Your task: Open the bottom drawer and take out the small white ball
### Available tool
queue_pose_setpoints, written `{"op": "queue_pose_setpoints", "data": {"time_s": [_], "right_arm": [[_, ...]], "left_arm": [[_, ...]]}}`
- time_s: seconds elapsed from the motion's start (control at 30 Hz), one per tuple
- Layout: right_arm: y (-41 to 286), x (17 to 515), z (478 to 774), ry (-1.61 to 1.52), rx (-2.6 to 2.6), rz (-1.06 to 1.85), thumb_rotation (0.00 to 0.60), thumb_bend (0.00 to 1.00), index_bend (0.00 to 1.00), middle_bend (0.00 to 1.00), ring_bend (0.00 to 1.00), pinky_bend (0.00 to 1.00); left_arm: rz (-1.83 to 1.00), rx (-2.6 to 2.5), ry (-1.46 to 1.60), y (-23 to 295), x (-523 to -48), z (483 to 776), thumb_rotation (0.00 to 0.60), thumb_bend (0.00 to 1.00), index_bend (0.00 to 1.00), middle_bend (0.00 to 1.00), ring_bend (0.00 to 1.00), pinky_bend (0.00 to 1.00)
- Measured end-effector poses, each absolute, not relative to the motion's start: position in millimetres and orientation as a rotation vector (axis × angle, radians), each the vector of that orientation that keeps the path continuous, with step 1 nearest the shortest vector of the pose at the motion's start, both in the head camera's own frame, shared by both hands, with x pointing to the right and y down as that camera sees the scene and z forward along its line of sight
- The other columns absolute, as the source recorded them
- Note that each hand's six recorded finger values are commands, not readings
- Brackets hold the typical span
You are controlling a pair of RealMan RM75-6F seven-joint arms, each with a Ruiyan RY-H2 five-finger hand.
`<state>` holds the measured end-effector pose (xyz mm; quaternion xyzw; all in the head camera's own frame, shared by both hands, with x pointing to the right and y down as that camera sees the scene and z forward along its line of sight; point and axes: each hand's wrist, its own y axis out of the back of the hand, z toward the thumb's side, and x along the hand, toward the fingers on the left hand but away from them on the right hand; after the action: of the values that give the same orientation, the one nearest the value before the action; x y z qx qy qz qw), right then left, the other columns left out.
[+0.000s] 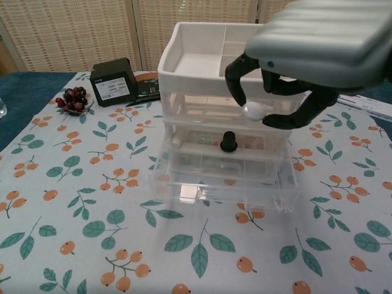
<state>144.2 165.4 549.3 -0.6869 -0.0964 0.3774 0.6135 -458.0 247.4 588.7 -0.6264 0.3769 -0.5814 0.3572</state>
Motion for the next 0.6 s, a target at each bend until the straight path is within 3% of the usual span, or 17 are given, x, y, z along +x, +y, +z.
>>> {"op": "queue_pose_setpoints", "data": {"time_s": [0.37,0.6], "right_arm": [[184,213,552,-0.27,-1.611,1.049,0.6,0.41,0.52,1.0,1.0,1.0],[188,243,578,-0.265,-1.652,1.17,0.6,0.41,0.52,1.0,1.0,1.0]], "left_arm": [[-1.47,-1.64,0.957,243,-446,588,0.6,0.25,0.11,0.0,0.05,0.07],[-1.463,-1.642,0.955,241,-444,587,0.6,0.25,0.11,0.0,0.05,0.07]]}}
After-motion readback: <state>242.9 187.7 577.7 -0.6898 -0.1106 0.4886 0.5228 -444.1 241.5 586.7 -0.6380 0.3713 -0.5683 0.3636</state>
